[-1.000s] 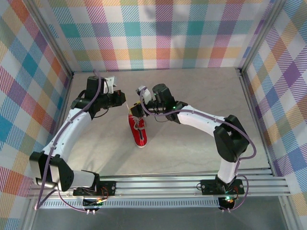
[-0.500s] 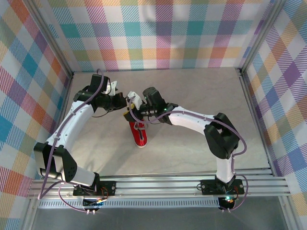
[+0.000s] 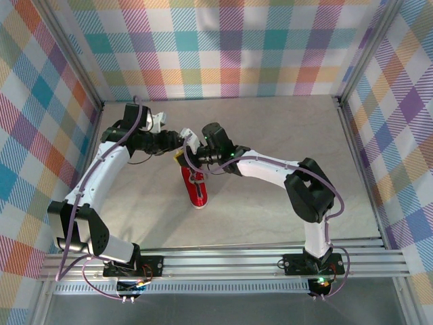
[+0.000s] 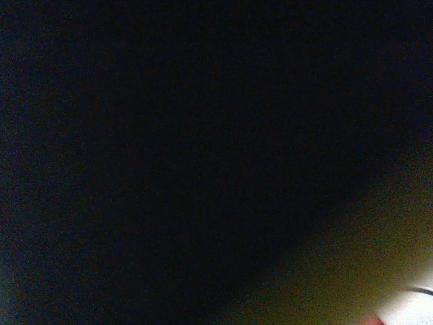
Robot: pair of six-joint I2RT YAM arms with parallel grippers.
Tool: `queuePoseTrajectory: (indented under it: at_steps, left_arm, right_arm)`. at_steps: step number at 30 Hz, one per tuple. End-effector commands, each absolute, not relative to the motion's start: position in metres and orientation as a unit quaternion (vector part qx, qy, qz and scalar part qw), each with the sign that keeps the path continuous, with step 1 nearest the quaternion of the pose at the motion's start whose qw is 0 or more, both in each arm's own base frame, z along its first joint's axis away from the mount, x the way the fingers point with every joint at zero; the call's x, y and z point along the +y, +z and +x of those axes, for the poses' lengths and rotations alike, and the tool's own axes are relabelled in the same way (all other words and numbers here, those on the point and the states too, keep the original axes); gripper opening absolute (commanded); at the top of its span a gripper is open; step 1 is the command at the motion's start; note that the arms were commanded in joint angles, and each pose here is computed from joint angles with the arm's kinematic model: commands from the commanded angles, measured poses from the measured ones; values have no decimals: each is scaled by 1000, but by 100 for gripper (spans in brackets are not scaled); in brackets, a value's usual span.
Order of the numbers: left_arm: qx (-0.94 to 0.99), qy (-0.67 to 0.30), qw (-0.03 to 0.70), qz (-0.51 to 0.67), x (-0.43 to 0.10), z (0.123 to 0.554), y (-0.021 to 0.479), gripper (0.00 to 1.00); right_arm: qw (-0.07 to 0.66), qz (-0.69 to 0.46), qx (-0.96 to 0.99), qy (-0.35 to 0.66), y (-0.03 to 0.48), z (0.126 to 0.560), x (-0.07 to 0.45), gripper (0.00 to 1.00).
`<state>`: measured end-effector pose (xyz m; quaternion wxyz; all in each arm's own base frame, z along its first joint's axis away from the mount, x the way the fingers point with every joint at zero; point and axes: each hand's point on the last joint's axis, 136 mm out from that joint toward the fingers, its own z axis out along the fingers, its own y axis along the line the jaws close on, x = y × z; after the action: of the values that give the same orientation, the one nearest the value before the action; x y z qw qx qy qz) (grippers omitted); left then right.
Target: Tie the shoes
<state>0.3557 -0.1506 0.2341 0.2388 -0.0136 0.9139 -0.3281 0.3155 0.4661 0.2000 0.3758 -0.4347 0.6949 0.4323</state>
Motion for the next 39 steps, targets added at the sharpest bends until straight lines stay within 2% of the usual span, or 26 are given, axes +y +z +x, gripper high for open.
queuePoseTrajectory:
  at_steps: [1, 7, 13, 18, 26, 39]
  left_arm:
    - [879, -363, 307, 40, -154, 356, 271, 44]
    - [850, -382, 356, 68, -149, 350, 276, 43]
    - [797, -412, 425, 121, -158, 335, 281, 41]
    - [786, -427, 422, 151, -164, 330, 279, 34]
    - [755, -462, 429, 179, -164, 324, 292, 30]
    - [724, -495, 444, 182, -152, 311, 295, 43]
  right_arm:
    - [336, -396, 682, 514, 225, 309, 464, 0]
    - [311, -356, 692, 545, 235, 316, 457, 0]
    - [299, -369, 677, 563, 243, 310, 458, 0]
    - [280, -404, 644, 586, 249, 293, 458, 0]
    - [262, -439, 604, 612, 263, 274, 455, 0]
    - [262, -455, 585, 619, 280, 269, 447, 0]
